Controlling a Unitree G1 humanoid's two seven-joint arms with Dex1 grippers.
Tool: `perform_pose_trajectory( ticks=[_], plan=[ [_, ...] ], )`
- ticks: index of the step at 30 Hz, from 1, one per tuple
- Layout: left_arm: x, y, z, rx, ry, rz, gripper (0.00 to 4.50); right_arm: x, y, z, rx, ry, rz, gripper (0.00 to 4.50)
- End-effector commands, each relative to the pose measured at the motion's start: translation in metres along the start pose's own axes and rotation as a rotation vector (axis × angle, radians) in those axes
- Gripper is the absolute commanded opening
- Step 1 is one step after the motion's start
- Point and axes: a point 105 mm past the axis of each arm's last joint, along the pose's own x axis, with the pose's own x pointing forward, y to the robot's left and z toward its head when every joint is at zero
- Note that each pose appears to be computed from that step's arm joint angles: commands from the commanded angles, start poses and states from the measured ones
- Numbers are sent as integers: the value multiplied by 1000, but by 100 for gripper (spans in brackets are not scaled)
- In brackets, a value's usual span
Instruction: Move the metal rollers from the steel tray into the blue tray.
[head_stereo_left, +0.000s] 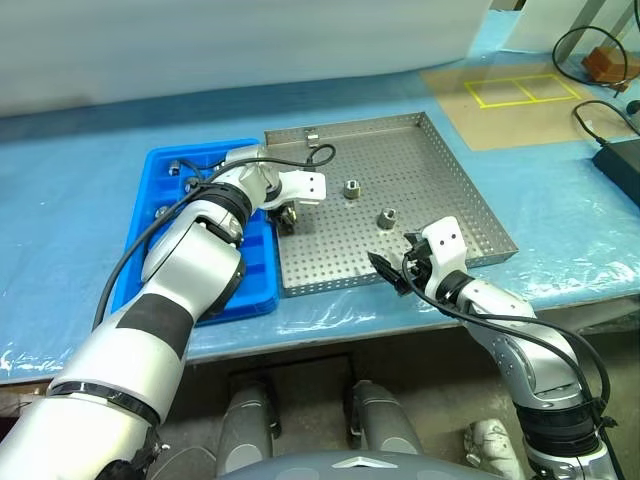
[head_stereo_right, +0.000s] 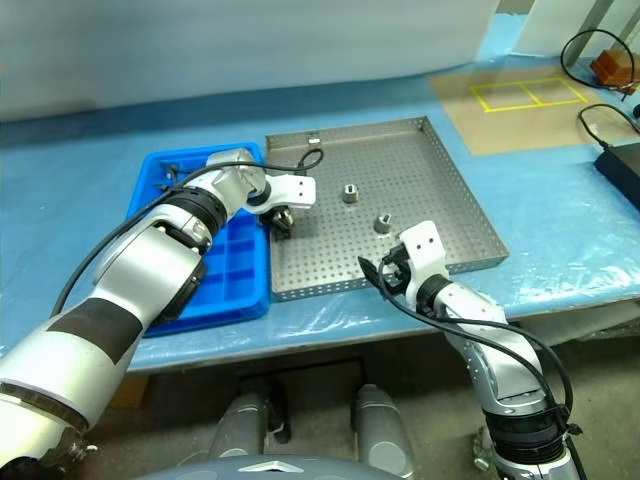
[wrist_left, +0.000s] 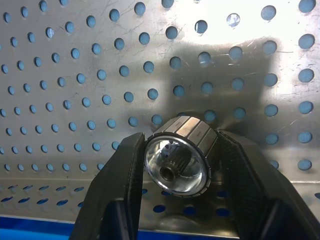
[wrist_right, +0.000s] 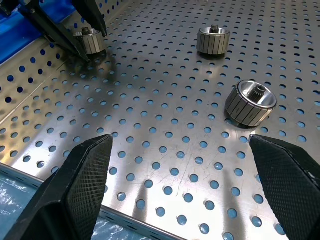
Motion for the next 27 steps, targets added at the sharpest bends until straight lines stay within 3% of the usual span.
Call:
perform_pose_trajectory(
  ticks=[1,4,10,14,19,27],
  plan=[
    [-12,8,-1,-34,-52,7,189,1,4,17,-29,-60,22,450],
    [-23,15,4,-72,-124,16,189,1,5,24,-26,-79,52,450],
    [-74,29,27,-81,-419,-43,189,-3,23,46,-62,-124,229,450],
    [-102,25,15,-23,-552,-69,189,3,29,66,-113,-154,331,450],
    [-114,19,-8,-63,-616,-12,189,19,33,90,-164,-198,423,450],
    [-142,-15,-29,-116,-737,166,189,47,59,111,-226,-242,623,450]
  ],
)
